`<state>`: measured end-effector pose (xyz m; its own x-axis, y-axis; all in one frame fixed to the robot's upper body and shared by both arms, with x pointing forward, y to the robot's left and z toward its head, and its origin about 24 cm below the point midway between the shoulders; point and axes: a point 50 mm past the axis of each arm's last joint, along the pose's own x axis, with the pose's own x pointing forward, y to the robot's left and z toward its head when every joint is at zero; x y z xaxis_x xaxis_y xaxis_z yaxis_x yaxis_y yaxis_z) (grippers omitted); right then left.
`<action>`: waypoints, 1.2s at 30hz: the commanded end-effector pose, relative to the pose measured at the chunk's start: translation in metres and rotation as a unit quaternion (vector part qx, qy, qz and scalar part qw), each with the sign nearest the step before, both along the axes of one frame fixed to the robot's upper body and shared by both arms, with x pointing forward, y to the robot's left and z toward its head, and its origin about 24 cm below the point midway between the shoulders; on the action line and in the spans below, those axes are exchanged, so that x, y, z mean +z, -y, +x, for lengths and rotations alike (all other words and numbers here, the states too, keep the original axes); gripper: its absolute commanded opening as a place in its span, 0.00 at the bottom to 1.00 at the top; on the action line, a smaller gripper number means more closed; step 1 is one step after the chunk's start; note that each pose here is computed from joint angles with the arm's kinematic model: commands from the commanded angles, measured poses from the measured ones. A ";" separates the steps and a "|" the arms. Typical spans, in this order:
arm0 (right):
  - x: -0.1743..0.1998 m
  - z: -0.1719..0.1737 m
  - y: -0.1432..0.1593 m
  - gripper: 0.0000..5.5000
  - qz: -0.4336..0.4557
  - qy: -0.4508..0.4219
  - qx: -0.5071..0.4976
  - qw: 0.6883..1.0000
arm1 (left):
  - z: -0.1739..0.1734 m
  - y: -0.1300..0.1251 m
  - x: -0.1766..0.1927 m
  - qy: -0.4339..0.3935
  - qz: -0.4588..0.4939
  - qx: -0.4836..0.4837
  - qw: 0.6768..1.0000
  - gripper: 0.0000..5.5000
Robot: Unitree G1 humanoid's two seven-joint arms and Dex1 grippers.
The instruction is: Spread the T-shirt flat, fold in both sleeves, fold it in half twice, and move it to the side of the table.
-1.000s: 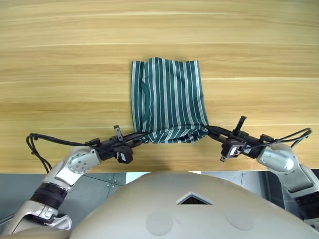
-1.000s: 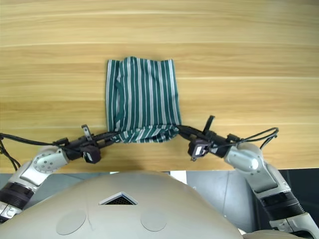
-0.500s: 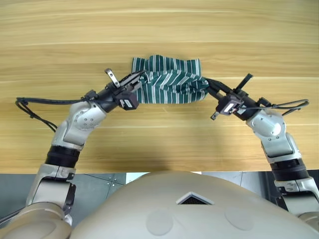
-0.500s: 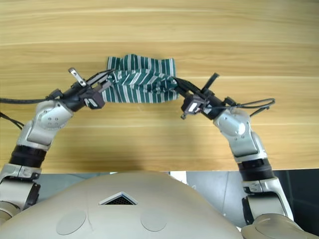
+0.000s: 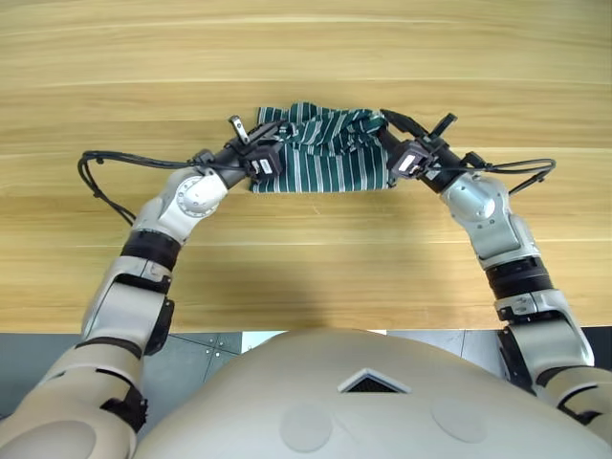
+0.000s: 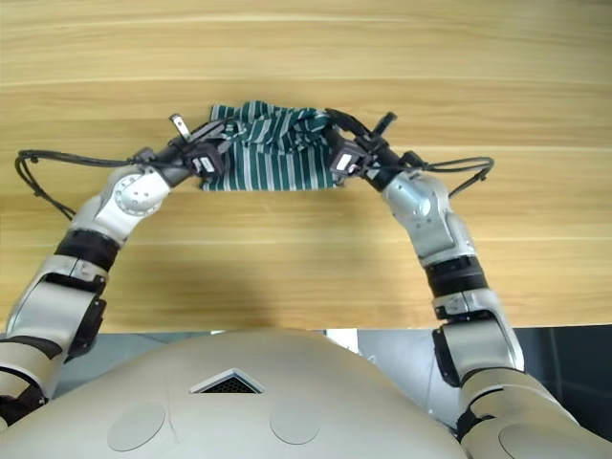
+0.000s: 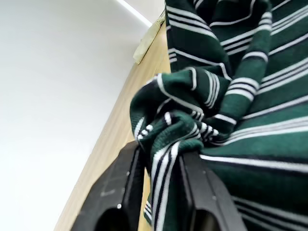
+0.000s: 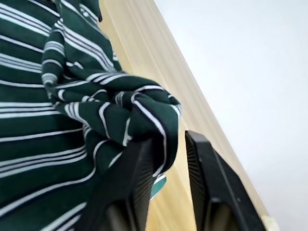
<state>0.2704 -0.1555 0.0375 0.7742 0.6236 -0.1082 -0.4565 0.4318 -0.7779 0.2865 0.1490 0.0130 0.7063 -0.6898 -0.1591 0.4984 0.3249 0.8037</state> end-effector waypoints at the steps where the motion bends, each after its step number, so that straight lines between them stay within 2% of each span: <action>1: 0.000 0.016 -0.001 0.35 -0.014 0.009 -0.014 1.000 | 0.018 0.001 0.007 0.013 -0.020 0.031 0.999 0.30; 7: -0.006 0.038 0.001 0.57 -0.013 0.006 -0.042 0.999 | 0.047 -0.005 0.020 0.036 -0.042 0.110 0.992 0.50; 10: 0.002 0.057 0.005 0.68 0.023 -0.001 -0.074 0.997 | 0.056 -0.014 0.023 0.034 -0.053 0.159 0.985 0.59; 15: 0.005 0.081 0.011 0.85 0.066 -0.035 -0.144 0.987 | 0.065 -0.014 0.021 0.015 -0.043 0.204 0.978 0.76; 19: 0.000 0.084 0.014 0.98 0.109 -0.077 -0.175 0.976 | 0.065 -0.019 0.019 0.010 -0.047 0.223 0.974 0.79; 22: -0.009 0.083 0.024 0.98 0.083 -0.090 -0.213 0.969 | 0.064 -0.037 0.021 0.028 -0.063 0.265 0.962 0.79; 23: -0.008 0.083 0.025 0.98 0.078 -0.076 -0.216 0.970 | 0.063 -0.051 0.024 0.043 -0.077 0.293 0.952 0.79; 24: -0.004 0.083 0.024 0.98 0.074 -0.051 -0.213 0.973 | 0.060 -0.063 0.026 0.059 -0.090 0.320 0.941 0.79; 27: 0.023 0.081 0.006 0.98 0.134 0.049 -0.158 0.977 | 0.045 -0.109 0.030 0.109 -0.130 0.407 0.897 0.79; 31: 0.068 0.052 -0.044 0.98 0.237 0.145 -0.027 0.960 | 0.013 -0.147 0.024 0.146 -0.157 0.462 0.861 0.79; 33: 0.073 0.034 -0.074 0.98 0.225 0.156 0.039 0.961 | -0.002 -0.158 0.019 0.155 -0.182 0.484 0.842 0.79; 36: 0.048 0.027 -0.098 0.98 0.177 0.098 0.081 0.976 | -0.017 -0.155 0.004 0.141 -0.207 0.497 0.831 0.79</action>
